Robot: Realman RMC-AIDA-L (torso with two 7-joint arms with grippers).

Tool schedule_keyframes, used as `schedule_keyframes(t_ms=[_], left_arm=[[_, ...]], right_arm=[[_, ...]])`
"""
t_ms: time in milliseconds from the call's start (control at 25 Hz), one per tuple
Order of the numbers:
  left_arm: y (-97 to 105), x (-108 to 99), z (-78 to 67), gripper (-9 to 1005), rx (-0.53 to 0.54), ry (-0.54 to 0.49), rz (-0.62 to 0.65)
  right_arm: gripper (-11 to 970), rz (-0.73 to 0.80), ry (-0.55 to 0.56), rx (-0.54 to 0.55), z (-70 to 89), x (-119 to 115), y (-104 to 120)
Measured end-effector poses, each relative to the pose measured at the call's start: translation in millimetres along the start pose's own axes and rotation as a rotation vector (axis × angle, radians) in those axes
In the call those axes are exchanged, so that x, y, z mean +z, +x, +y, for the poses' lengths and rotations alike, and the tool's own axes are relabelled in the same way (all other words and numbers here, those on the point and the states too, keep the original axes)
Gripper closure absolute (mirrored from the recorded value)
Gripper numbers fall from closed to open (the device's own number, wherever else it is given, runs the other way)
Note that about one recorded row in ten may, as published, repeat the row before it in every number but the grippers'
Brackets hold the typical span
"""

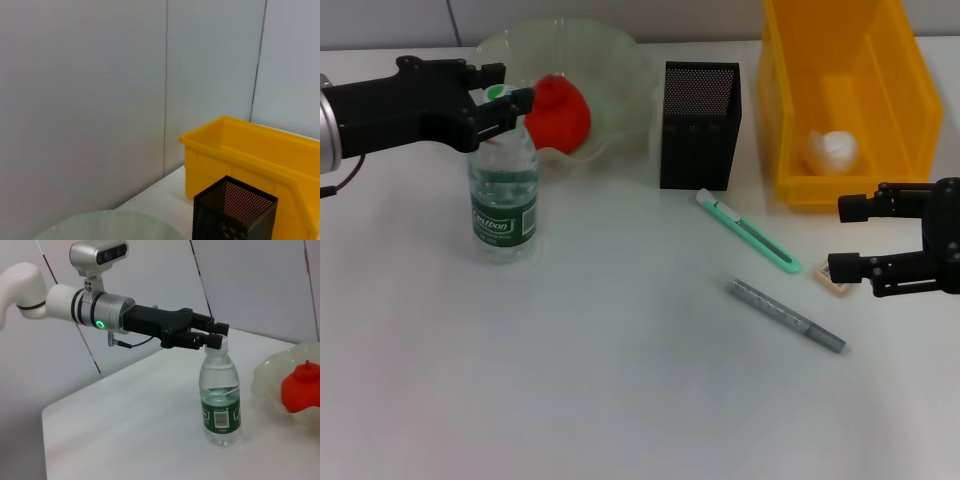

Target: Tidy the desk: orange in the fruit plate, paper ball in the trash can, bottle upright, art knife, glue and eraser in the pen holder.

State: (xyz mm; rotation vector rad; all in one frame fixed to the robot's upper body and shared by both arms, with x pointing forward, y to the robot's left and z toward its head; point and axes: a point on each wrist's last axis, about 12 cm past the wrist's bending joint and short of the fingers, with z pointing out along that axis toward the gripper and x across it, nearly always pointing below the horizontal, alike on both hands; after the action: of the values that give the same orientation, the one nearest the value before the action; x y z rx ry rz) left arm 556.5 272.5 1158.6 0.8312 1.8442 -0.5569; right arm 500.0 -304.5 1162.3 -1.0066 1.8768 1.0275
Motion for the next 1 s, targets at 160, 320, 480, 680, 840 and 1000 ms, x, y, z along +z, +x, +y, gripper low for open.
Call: schedule_keyframes(t_ms=[160,320,480,680,840,1000], left_arm=[[0.9,-4.1,1.7,586,-0.011,0.000,-0.007],[0.5,-7.8,2.7,587,-0.021,0.003,-0.026],[0.4,-10.2,4.5,629,-0.024,-0.004,-0.032],[0.5,-16.3,6.5,707,-0.021,-0.009,-0.044],[-3.4,-29.0,8.0,780,-0.017,0.013,-0.101],[-3.1,-55.3,5.5,853,-0.016,0.086,-0.223]], right_arm=[[140,0.000,0.001,-0.002,-0.3,0.3,-0.6],[140,0.000,0.000,-0.003,-0.4,0.4,-0.9],[140,-0.002,0.000,0.003,-0.5,1.0,0.2],[140,-0.003,-0.002,0.006,-0.7,1.4,0.8],[141,-0.003,-0.001,0.005,-0.9,1.7,0.3],[141,0.002,-0.013,0.001,0.1,2.2,-4.7]])
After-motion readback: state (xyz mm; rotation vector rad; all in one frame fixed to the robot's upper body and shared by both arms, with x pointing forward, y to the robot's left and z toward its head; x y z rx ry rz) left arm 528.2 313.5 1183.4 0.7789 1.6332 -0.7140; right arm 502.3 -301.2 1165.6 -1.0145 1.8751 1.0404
